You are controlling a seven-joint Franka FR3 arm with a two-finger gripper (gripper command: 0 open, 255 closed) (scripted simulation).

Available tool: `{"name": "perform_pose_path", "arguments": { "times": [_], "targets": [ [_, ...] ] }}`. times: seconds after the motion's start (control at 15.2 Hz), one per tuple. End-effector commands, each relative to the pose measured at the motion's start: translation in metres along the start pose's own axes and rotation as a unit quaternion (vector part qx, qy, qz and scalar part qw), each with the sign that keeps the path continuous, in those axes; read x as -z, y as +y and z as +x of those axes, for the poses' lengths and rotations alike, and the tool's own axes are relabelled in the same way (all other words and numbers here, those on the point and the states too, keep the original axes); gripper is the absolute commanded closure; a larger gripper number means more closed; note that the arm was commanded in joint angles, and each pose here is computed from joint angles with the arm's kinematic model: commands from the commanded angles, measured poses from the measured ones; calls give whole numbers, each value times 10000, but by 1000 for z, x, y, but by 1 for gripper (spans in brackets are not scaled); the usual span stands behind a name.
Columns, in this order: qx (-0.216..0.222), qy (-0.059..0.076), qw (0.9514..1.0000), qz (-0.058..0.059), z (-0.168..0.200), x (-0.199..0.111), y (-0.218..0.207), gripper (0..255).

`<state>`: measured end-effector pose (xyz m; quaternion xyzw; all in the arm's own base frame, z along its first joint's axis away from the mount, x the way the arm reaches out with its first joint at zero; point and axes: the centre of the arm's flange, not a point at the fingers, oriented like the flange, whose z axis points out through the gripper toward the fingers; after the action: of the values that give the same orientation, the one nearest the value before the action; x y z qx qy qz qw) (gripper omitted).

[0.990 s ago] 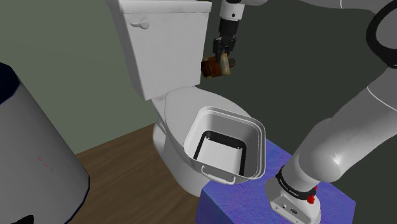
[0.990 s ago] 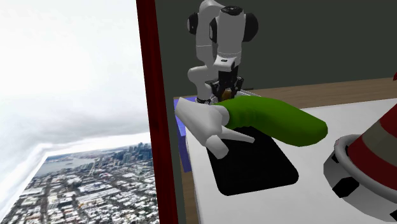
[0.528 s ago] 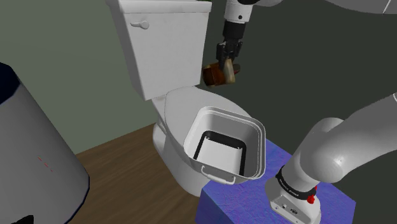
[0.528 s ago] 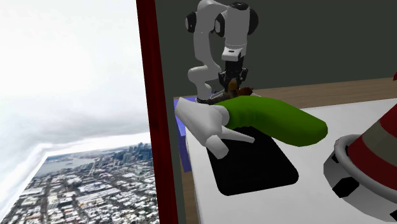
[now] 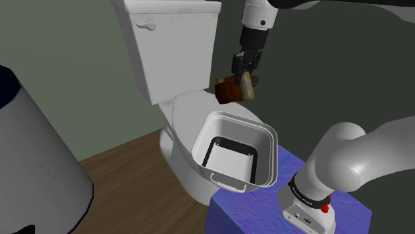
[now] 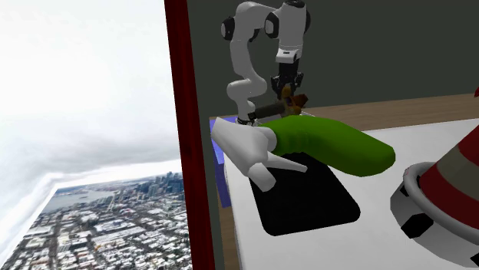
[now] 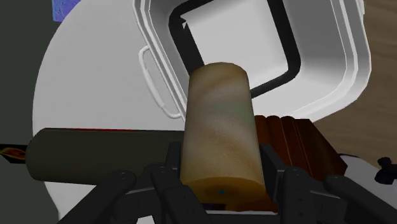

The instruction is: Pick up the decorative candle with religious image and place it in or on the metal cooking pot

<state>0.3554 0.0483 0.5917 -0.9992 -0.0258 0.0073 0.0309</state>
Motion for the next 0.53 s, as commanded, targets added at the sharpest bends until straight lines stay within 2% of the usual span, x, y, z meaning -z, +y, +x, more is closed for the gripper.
{"name": "perform_pose_path", "arguments": {
  "times": [0.0,0.46],
  "targets": [
    [-6,4,10000,-1,-19,-1,-20,255],
    [-6,4,10000,-1,-86,1,-84,255]
  ]
}}
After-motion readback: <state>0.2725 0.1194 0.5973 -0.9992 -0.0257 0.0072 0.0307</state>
